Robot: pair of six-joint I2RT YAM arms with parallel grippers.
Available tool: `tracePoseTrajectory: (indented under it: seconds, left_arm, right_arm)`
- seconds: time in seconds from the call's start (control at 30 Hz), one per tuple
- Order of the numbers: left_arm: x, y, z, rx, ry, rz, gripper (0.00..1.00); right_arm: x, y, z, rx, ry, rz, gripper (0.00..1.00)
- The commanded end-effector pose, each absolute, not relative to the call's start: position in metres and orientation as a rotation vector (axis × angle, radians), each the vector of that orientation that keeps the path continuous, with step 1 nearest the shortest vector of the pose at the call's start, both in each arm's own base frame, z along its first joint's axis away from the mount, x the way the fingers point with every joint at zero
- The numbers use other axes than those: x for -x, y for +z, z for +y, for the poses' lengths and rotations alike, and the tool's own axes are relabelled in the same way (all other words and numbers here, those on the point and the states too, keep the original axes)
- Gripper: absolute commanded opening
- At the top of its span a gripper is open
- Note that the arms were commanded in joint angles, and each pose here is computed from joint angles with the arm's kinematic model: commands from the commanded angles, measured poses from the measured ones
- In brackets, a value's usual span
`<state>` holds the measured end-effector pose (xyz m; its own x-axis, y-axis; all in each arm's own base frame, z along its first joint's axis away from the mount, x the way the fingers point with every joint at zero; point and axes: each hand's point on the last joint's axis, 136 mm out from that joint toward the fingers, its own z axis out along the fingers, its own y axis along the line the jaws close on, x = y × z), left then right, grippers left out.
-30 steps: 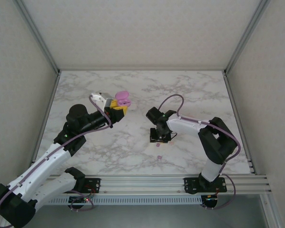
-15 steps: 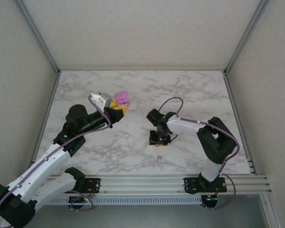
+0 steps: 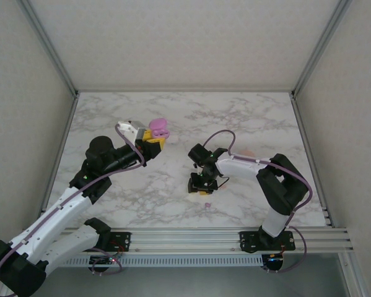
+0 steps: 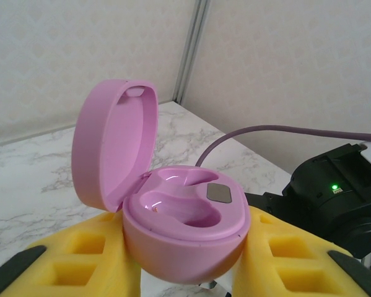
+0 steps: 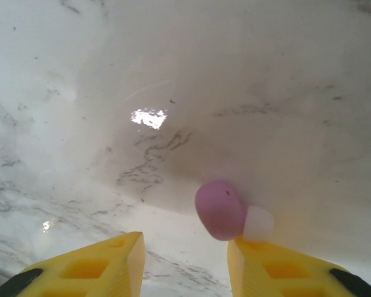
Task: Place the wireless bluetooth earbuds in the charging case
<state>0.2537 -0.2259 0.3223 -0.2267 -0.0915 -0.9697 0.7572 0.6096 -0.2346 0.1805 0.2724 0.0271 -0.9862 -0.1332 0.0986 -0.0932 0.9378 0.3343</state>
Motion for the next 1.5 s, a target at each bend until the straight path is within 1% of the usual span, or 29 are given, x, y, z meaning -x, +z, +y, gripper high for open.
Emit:
tracePoseTrajectory:
  seconds: [0.0, 0.1, 0.17, 0.37, 0.57, 0.9, 1.2, 1.47]
  left_arm:
    - [-0.252, 0.339, -0.223, -0.549, -0.858, 1.573, 0.21]
    - [-0.253, 0.339, -0.220, -0.538, -0.844, 1.575, 0.21]
    - [-0.253, 0.339, -0.219, -0.534, -0.840, 1.576, 0.21]
    - [-0.254, 0.342, -0.216, -0.512, -0.827, 1.572, 0.21]
    - [-0.253, 0.343, -0.211, -0.498, -0.810, 1.573, 0.21]
    - [-0.253, 0.343, -0.210, -0.489, -0.816, 1.574, 0.21]
    - [-0.252, 0.342, -0.210, -0.486, -0.813, 1.579, 0.21]
    - [-0.253, 0.340, -0.210, -0.487, -0.811, 1.584, 0.21]
  right_arm:
    - [-0.177, 0.051, 0.279, -0.231, -0.559, -2.970, 0.40]
    - [-0.180, 0.061, 0.269, -0.294, -0.500, -3.016, 0.38]
    - [-0.186, 0.062, 0.259, -0.340, -0.391, -3.050, 0.37]
    - [-0.203, 0.049, 0.253, -0.495, -0.200, -3.059, 0.34]
    - [-0.205, 0.040, 0.263, -0.578, -0.216, -3.009, 0.35]
    - [-0.203, 0.025, 0.259, -0.612, -0.152, -2.961, 0.35]
    - [-0.200, 0.023, 0.260, -0.582, -0.155, -2.954, 0.34]
    - [-0.209, 0.028, 0.253, -0.559, -0.086, -3.013, 0.36]
